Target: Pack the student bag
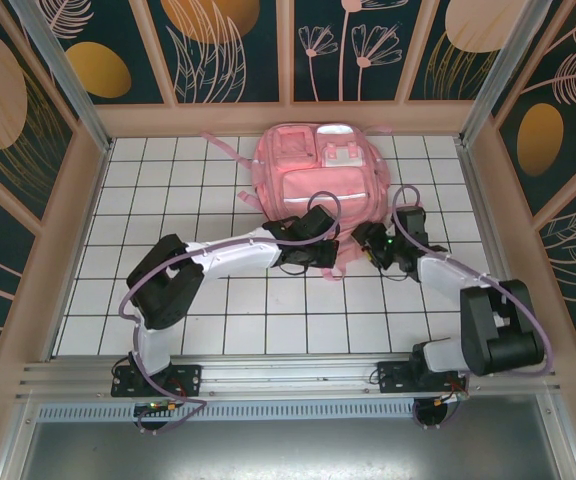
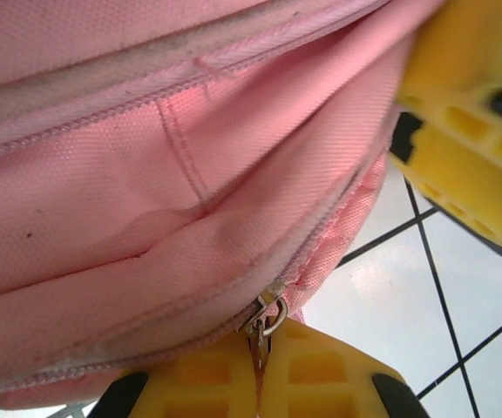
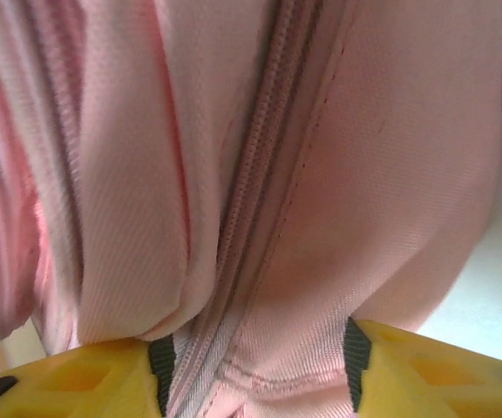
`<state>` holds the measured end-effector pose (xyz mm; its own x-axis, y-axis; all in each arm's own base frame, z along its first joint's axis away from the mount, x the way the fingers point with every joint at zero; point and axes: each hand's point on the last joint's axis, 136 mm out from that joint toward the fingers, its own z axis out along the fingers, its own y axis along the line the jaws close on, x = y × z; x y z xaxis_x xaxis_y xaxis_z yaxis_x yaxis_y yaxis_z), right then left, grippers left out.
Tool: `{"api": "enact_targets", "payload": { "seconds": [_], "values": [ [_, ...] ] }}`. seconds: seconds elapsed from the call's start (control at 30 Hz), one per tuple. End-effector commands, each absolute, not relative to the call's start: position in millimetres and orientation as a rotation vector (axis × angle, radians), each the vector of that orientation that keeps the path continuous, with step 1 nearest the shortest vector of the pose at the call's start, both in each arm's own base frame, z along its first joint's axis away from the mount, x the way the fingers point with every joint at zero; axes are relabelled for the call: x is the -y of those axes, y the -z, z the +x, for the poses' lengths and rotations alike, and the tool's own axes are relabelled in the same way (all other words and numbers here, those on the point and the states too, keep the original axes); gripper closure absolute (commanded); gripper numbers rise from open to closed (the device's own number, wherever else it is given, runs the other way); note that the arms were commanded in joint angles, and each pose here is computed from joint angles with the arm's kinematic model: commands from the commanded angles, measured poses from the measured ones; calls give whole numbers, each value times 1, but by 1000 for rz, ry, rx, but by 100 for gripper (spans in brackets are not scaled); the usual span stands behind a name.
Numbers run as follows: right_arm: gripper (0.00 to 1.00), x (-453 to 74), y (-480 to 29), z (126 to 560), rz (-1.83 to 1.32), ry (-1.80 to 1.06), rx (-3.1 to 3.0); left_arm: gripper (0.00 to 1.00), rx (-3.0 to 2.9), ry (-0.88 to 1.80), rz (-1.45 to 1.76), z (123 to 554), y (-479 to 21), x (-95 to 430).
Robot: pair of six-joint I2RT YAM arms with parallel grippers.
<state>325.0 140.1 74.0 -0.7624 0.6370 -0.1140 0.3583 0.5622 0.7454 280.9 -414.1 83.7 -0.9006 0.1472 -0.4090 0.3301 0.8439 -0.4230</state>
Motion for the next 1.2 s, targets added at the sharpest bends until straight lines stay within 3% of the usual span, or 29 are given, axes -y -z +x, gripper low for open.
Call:
{"api": "enact_targets", "payload": {
  "seconds": [0.0, 0.07, 0.13, 0.6, 1.07, 1.17],
  "values": [
    [60, -156, -76, 337, 792, -1087, -2412, 100, -2607, 749, 424, 272, -112, 416],
    [84, -153, -65, 337, 799, -1046, -2432, 100, -2590, 718, 432, 274, -117, 412],
    [100, -146, -60, 338, 794, -994, -2433, 100, -2585, 688, 451, 274, -118, 406],
    [100, -89, -78, 358, 759, -668, -2383, 100, -2596, 369, 473, 274, -101, 344],
    [100, -24, -110, 385, 799, -402, -2284, 100, -2576, 433, 237, 315, -99, 282],
    [100, -20, -114, 389, 788, -413, -2282, 100, -2568, 531, 222, 319, -99, 288]
  ]
}}
